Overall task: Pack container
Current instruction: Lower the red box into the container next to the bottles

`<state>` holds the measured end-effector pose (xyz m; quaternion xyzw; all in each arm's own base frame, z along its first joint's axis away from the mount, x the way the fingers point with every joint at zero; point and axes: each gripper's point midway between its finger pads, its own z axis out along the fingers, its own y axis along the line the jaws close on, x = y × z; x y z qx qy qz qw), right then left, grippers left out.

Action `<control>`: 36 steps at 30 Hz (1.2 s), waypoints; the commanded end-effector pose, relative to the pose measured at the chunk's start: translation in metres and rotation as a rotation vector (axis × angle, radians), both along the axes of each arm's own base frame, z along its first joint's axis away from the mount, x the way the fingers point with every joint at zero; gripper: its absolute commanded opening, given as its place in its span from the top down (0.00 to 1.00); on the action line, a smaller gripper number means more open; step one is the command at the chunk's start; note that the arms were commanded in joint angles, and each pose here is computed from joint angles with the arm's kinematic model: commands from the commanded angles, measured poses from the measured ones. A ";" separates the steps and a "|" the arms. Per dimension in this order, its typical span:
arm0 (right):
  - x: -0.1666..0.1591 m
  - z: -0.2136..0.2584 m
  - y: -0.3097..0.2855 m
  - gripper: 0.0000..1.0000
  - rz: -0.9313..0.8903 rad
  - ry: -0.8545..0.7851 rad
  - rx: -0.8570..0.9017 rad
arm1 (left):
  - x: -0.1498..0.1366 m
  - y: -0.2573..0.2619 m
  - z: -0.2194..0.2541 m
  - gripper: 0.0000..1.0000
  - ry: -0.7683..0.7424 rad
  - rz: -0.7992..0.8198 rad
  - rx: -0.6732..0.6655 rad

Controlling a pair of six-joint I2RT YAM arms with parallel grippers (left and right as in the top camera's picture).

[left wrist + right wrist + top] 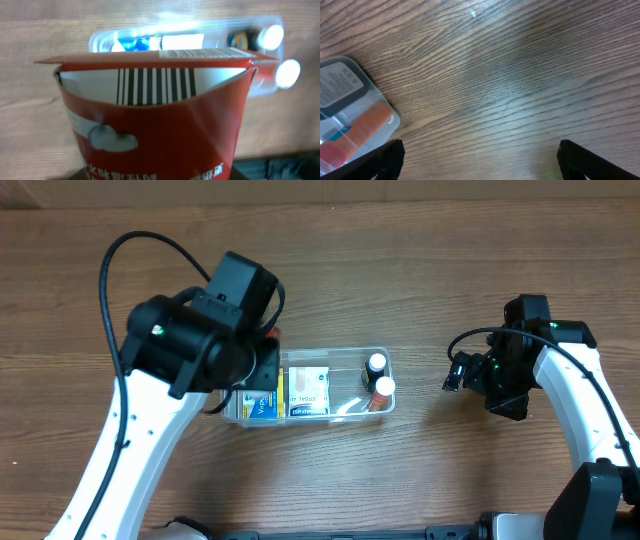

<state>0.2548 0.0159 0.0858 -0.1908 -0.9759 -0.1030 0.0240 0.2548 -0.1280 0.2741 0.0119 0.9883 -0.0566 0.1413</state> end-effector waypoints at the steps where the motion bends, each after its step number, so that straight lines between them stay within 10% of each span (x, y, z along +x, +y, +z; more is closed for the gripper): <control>1: 0.007 0.006 -0.004 0.00 -0.005 -0.028 -0.013 | 0.021 -0.026 -0.020 0.65 -0.005 0.029 -0.045; 26: 0.007 0.006 -0.004 0.00 -0.005 -0.028 -0.009 | 0.026 -0.137 -0.179 0.58 0.369 -0.123 -0.019; 31: 0.007 0.006 -0.004 0.00 -0.005 -0.028 -0.009 | 0.023 -0.138 -0.179 0.25 0.374 -0.129 -0.016; 36: 0.007 0.006 -0.004 0.00 -0.005 -0.027 -0.009 | 0.019 -0.134 -0.179 0.21 0.393 -0.129 0.000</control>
